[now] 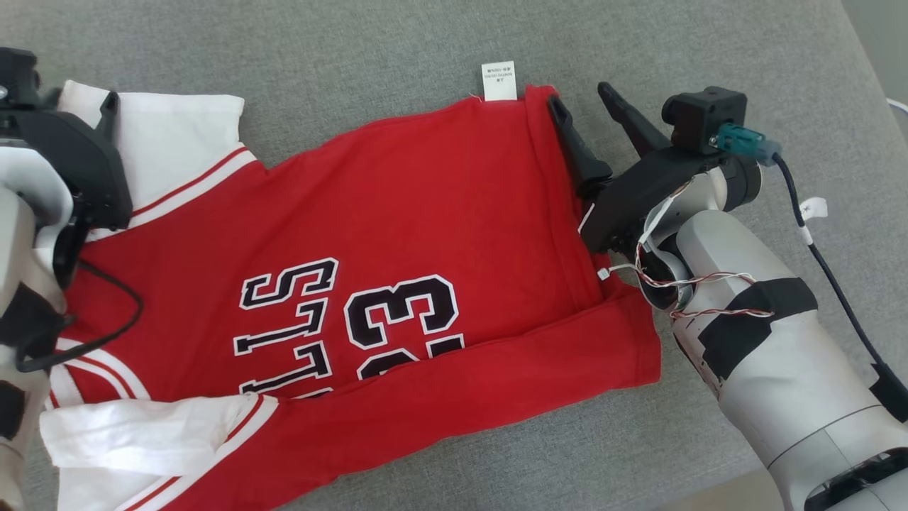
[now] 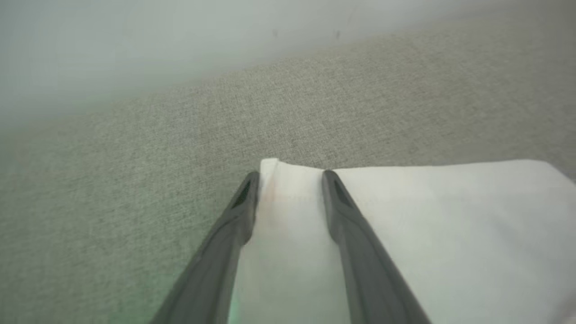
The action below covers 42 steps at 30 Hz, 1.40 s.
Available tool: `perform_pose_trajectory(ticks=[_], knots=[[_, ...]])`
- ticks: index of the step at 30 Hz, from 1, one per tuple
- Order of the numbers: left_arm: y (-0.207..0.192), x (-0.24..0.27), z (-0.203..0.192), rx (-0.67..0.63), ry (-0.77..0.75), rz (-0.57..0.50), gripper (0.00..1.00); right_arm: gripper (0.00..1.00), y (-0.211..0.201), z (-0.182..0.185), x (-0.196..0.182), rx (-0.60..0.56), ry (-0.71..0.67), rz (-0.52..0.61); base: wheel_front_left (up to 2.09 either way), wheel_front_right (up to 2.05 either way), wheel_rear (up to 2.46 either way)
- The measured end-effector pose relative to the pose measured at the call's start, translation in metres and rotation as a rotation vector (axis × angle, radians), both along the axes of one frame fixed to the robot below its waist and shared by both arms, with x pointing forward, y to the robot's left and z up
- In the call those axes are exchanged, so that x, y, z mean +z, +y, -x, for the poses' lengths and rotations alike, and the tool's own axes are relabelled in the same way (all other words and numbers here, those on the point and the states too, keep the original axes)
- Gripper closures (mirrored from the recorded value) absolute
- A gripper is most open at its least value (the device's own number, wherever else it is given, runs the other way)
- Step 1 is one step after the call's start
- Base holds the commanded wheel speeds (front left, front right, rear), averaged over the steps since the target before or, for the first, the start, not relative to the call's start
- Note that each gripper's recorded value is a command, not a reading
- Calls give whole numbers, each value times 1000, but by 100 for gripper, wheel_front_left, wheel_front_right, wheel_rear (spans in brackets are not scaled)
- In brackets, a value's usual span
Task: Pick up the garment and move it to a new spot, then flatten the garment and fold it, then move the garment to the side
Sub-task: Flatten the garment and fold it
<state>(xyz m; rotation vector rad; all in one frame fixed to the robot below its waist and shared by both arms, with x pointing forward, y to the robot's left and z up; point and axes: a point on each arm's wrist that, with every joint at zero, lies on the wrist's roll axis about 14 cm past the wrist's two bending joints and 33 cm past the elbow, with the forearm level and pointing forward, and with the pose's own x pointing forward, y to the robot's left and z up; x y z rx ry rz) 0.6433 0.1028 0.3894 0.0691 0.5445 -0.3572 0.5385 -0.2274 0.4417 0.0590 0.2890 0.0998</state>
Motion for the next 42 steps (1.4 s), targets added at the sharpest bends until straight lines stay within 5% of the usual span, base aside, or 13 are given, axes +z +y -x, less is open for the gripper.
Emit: perform_pose_trajectory(ticks=[12, 14, 17, 31, 42], knots=[[4, 17, 3, 11, -48, 41, 100, 1, 11, -10, -17, 52, 145, 55, 0, 0, 0], [4, 19, 3, 6, -62, 42, 100, 55, 9, -12, -23, 46, 171, 67, 0, 0, 0], [4, 24, 2, 4, -85, 53, 100, 100, 7, -17, -29, 43, 186, 94, 0, 0, 0], [9, 64, 0, 12, -233, 105, 100, 100, 11, -31, -5, -13, 33, 22, 0, 0, 0], [-3, 105, 58, -24, -389, 262, 100, 100, 16, 16, 8, -42, -44, -142, 0, 0, 0]])
